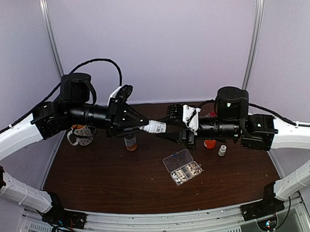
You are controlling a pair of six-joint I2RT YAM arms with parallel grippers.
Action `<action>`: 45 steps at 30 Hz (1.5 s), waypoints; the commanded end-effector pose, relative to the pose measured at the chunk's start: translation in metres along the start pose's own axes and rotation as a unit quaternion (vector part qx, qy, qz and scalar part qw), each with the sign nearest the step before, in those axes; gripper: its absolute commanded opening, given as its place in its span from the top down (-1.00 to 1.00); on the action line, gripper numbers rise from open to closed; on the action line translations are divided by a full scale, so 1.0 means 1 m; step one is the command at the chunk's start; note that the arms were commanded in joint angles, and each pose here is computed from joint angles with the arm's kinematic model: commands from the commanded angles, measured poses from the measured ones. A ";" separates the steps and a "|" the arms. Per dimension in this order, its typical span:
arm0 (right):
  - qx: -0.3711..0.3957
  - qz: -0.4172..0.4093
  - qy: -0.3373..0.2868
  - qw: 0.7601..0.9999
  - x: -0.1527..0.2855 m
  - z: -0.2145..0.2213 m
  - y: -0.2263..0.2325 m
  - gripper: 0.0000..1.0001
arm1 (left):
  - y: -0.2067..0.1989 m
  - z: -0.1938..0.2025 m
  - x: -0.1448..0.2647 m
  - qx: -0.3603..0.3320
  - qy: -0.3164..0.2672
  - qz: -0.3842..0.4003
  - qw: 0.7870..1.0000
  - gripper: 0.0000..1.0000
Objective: Sort the pills into containers
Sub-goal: Place the lid of the pill bottle on the pill bottle, then screw the lid of the pill bottle onto the pill bottle.
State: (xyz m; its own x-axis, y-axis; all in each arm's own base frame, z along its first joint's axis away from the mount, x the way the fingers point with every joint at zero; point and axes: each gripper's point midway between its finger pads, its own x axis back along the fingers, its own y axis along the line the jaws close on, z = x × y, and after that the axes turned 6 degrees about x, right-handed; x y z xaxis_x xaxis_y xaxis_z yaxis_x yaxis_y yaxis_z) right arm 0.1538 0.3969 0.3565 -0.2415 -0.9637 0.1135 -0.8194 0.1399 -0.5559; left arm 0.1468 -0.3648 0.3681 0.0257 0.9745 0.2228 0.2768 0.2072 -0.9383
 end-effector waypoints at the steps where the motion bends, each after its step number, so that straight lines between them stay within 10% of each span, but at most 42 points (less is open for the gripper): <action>1: -0.038 -0.028 -0.040 0.998 -0.007 -0.011 0.009 1.00 | 0.007 -0.001 -0.008 -0.020 0.003 -0.017 1.000 0.33; 31: -0.215 0.100 -0.146 0.960 -0.011 0.008 -0.020 1.00 | 0.018 -0.021 -0.006 -0.103 -0.045 -0.078 0.991 0.46; 45: -0.206 0.097 -0.177 0.958 -0.009 0.007 -0.014 1.00 | 0.010 -0.027 -0.008 -0.123 -0.046 -0.077 0.988 0.17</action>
State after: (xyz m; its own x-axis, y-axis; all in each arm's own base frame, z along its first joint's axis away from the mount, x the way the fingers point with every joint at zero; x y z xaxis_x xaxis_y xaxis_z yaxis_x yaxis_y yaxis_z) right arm 0.1766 0.4069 0.3414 -0.2973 -0.9351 -0.1929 -0.9310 0.3287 -0.1586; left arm 0.1754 -0.3660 0.3603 -0.1371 0.9324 0.3345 0.4698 0.3585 -0.8067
